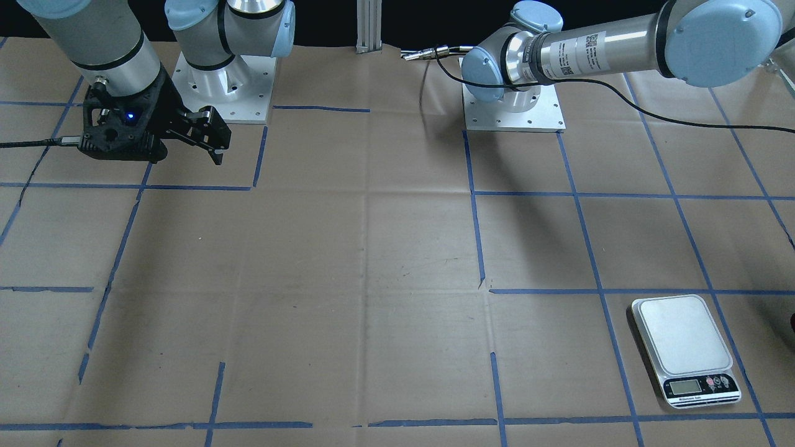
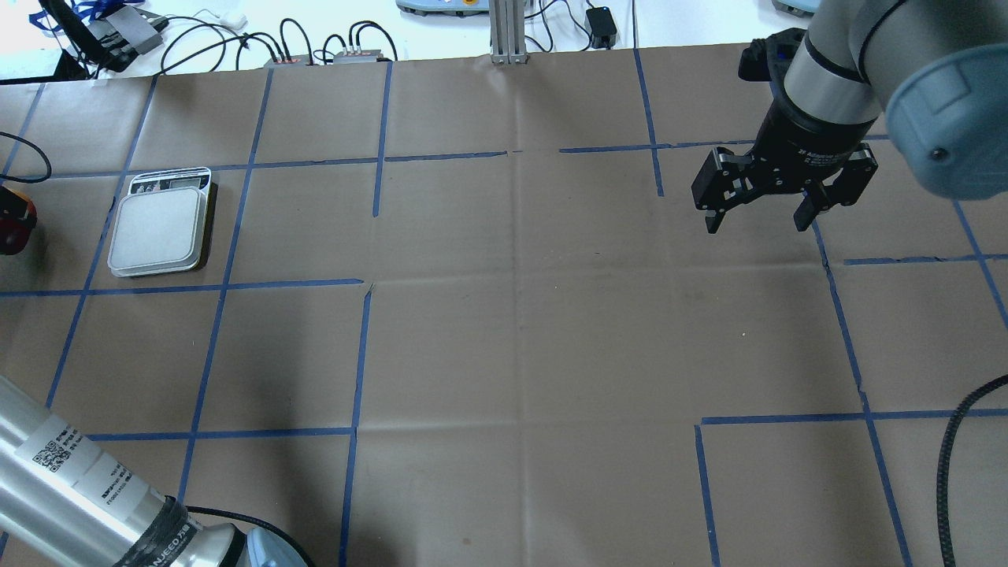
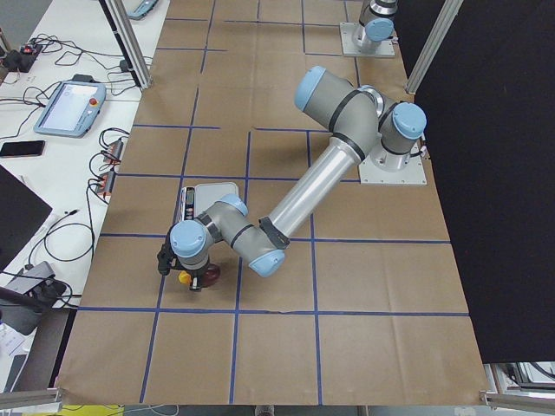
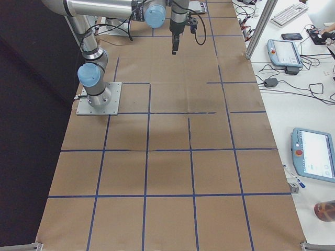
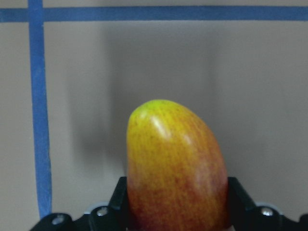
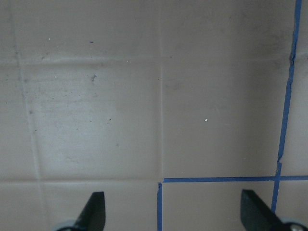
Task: Weigh mango
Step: 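Lift the mango with the left gripper and carry it over the scale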
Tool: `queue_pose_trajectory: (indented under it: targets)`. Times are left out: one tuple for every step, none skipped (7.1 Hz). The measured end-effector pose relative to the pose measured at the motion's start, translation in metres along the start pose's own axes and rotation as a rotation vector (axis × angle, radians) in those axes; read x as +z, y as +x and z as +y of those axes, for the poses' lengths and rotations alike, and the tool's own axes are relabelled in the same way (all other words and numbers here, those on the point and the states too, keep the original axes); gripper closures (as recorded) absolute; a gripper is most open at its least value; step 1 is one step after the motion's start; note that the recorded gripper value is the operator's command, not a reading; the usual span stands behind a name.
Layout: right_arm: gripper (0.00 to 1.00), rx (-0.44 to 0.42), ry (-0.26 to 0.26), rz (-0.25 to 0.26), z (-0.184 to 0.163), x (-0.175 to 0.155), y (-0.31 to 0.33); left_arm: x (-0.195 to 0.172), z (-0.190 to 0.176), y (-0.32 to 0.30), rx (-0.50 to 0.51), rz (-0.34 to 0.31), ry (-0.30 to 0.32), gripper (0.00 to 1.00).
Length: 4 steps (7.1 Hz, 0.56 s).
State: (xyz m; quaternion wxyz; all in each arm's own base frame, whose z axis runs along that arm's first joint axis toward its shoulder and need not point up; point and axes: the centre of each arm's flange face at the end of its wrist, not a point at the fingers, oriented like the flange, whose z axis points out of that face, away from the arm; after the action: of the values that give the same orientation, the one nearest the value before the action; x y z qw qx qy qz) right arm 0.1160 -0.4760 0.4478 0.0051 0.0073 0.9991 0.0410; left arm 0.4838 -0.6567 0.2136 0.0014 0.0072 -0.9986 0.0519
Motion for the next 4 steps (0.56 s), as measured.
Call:
queue_pose_trajectory:
  targets:
    - [0.00,0.000,0.000,0.000,0.000,0.000,0.000,-0.029,0.000,0.006,-0.004,0.005,-0.005,0.76]
    - [0.00,0.000,0.000,0.000,0.000,0.000,0.000,-0.062,-0.003,0.024,-0.012,0.014,-0.019,0.78]
    - [0.00,0.000,0.000,0.000,0.000,0.000,0.000,-0.086,-0.018,0.062,-0.015,0.014,-0.033,0.78]
    - [0.00,0.000,0.000,0.000,0.000,0.000,0.000,-0.103,-0.038,0.110,0.002,0.005,-0.039,0.78]
